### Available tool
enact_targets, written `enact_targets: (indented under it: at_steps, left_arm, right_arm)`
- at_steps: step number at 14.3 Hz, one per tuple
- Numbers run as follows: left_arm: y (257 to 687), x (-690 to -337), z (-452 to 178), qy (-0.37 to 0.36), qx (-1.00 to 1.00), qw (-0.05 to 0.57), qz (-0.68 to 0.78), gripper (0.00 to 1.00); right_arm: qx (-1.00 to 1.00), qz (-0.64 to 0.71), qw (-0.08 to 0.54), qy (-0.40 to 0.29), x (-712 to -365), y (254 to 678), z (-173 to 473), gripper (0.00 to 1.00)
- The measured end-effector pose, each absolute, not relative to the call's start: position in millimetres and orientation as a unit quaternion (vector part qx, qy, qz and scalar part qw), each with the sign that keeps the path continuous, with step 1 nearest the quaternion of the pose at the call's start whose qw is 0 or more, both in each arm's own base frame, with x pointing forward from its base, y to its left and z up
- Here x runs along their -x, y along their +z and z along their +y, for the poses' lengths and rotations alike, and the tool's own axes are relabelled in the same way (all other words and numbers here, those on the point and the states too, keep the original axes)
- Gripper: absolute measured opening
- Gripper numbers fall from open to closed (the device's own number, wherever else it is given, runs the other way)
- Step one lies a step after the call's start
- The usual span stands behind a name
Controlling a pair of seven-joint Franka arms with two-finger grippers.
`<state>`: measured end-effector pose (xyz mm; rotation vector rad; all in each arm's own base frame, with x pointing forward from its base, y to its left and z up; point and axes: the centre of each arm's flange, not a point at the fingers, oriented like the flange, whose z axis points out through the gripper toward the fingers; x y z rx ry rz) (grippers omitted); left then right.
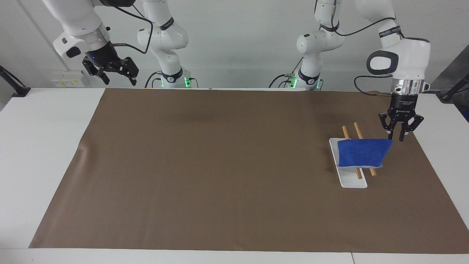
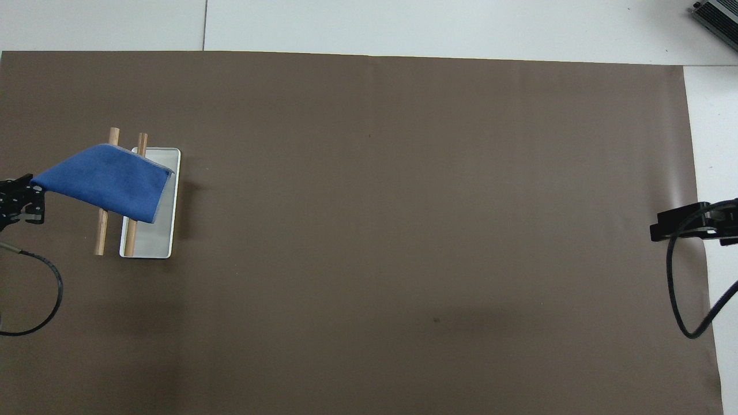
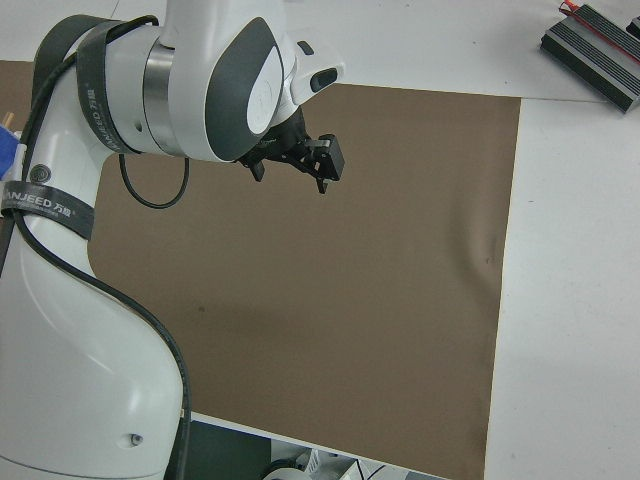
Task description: Right arm passes towel to left arm to hang
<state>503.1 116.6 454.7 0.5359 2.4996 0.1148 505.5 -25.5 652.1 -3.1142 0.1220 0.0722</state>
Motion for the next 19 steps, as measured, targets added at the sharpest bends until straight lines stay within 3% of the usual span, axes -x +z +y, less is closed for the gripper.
enact_targets:
  at_steps: [2,6,11,15,19]
  left_arm:
    - [466,-508,115,0.026,-0.209,0.277,0.938,1.00]
    - [496,-520,101,0.040,-0.270,0.255,0.928,1.00]
    - [532,-539,13,0.086,-0.424,0.226,0.873,1.00]
    - [543,-539,-84,0.120,-0.622,0.213,0.744,1.00]
    - [558,-541,-126,0.156,-0.785,0.186,0.570,1.00]
  right_arm:
    - [0.999,0.040,0.012,0.013,-507,654,-26,1.00]
    - [0.999,0.043,0.010,0.018,-520,662,-29,1.00]
    - [0.998,0.049,0.007,0.038,-545,637,-34,1.00]
    - [0.998,0.051,0.007,0.047,-550,628,-36,1.00]
    - [0.998,0.051,0.007,0.044,-548,631,-36,1.00]
